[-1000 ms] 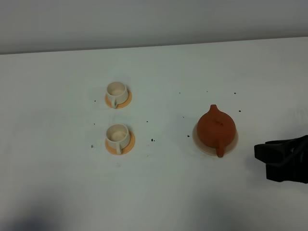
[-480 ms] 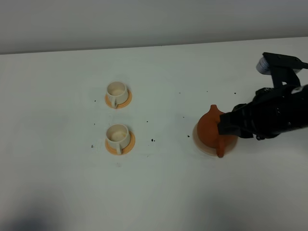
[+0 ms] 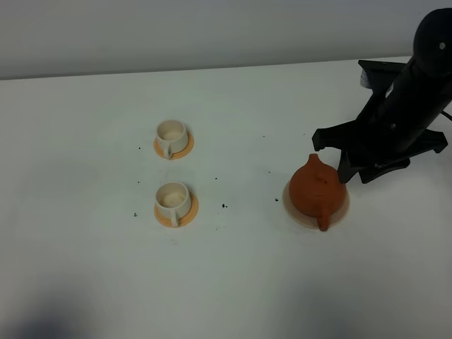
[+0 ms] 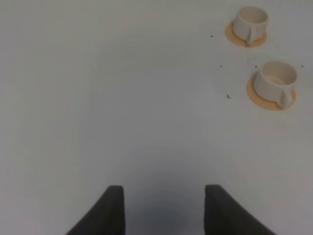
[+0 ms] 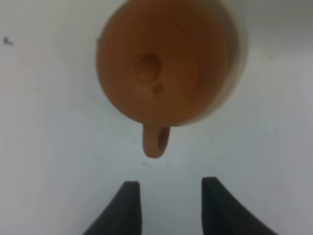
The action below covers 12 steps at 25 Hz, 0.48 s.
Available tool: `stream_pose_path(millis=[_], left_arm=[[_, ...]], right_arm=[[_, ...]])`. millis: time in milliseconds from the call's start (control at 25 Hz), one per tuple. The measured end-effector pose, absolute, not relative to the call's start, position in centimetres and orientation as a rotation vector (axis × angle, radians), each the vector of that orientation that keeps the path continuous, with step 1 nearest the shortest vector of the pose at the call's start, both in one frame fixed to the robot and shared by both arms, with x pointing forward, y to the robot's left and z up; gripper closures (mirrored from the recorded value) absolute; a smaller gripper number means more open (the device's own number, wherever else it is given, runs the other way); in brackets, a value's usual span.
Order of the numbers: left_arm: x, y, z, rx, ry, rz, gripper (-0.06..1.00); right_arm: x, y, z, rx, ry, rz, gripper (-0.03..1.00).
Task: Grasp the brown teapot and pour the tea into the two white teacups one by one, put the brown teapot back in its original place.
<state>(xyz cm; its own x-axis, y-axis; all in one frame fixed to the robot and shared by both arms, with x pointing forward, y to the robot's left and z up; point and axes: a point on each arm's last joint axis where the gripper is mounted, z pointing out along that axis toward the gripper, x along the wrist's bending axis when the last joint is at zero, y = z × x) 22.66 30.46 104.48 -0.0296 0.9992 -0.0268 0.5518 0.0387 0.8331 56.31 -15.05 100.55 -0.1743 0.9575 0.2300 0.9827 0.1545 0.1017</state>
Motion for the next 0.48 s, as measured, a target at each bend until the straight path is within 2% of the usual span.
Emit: stream_pose_path(millis=[240,480], left_arm=[[22.7,30.5,104.5,1.586,1.659,0.862,0.55],[22.7,30.5,104.5,1.586,1.659,0.862,0.55]], right_arm=[[57.8,-13.0,98.3,-1.871,-2.292,-0.126,0.65],[59.7,-10.5,97.0,-1.869,-2.313,-0.111,0.65]])
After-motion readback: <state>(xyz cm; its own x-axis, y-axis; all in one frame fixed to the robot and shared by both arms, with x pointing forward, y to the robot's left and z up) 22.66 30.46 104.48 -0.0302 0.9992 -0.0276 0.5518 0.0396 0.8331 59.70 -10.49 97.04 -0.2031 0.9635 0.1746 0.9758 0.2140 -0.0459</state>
